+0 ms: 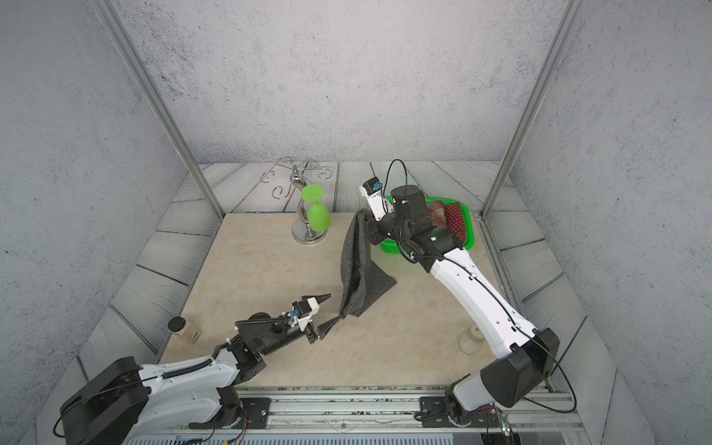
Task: Roll up the skirts
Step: Flatten out the skirt at the center of the board.
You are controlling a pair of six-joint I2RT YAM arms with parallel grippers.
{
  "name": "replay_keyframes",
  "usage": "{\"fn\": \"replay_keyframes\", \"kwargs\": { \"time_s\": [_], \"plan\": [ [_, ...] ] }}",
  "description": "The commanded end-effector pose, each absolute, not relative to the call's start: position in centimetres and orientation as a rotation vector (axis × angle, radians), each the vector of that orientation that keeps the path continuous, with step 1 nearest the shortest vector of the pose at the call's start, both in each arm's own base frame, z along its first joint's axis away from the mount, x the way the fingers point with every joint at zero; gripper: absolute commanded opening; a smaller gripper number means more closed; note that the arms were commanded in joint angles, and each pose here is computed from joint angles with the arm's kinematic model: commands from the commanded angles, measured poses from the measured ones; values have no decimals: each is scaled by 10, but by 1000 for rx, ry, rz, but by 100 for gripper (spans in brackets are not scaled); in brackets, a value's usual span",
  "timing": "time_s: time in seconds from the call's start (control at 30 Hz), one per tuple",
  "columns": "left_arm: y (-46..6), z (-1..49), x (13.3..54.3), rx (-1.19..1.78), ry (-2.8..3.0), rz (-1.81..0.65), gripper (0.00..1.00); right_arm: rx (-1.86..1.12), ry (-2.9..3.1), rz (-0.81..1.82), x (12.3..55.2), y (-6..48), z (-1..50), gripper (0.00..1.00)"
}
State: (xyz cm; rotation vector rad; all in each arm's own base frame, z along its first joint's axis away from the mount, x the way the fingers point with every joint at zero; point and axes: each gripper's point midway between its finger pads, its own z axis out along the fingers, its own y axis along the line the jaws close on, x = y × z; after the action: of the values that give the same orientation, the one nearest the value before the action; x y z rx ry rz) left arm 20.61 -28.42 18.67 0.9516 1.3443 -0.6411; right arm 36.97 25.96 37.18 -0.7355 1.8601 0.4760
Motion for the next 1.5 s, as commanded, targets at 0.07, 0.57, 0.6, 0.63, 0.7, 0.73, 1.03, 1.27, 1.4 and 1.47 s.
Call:
{"fn": "replay_keyframes", "kwargs": {
  "time_s": [0.07, 0.57, 0.6, 0.63, 0.7, 0.73, 1.03, 1.27, 1.4, 1.47],
  "plan": [
    [-278, 169, 218, 1014, 1365, -471, 67, -743, 1791, 523, 365, 265, 391, 0],
    [-322, 134, 212, 1149, 1378, -474, 67, -736, 1794, 507, 365, 263, 388, 0],
    [-319, 135, 219, 1113, 1371, -429, 66, -736, 1791, 511, 365, 263, 389, 0],
    [-314, 141, 224, 1066, 1351, -395, 64, -735, 1794, 511, 365, 262, 388, 0],
    [-304, 148, 235, 990, 1325, -314, 53, -734, 1800, 508, 365, 262, 385, 0],
    [-302, 151, 238, 977, 1315, -293, 51, -732, 1802, 506, 365, 261, 384, 0],
    [-314, 171, 248, 944, 1238, -271, 29, -711, 1821, 486, 362, 255, 376, 0],
    [-291, 251, 250, 782, 1084, -164, 0, -550, 1787, 382, 348, 207, 408, 0],
    [-273, 328, 241, 763, 1072, -141, 0, -427, 1776, 311, 337, 173, 430, 0],
    [-260, 361, 239, 734, 1062, -127, 0, -375, 1788, 277, 335, 158, 437, 0]
  ]
}}
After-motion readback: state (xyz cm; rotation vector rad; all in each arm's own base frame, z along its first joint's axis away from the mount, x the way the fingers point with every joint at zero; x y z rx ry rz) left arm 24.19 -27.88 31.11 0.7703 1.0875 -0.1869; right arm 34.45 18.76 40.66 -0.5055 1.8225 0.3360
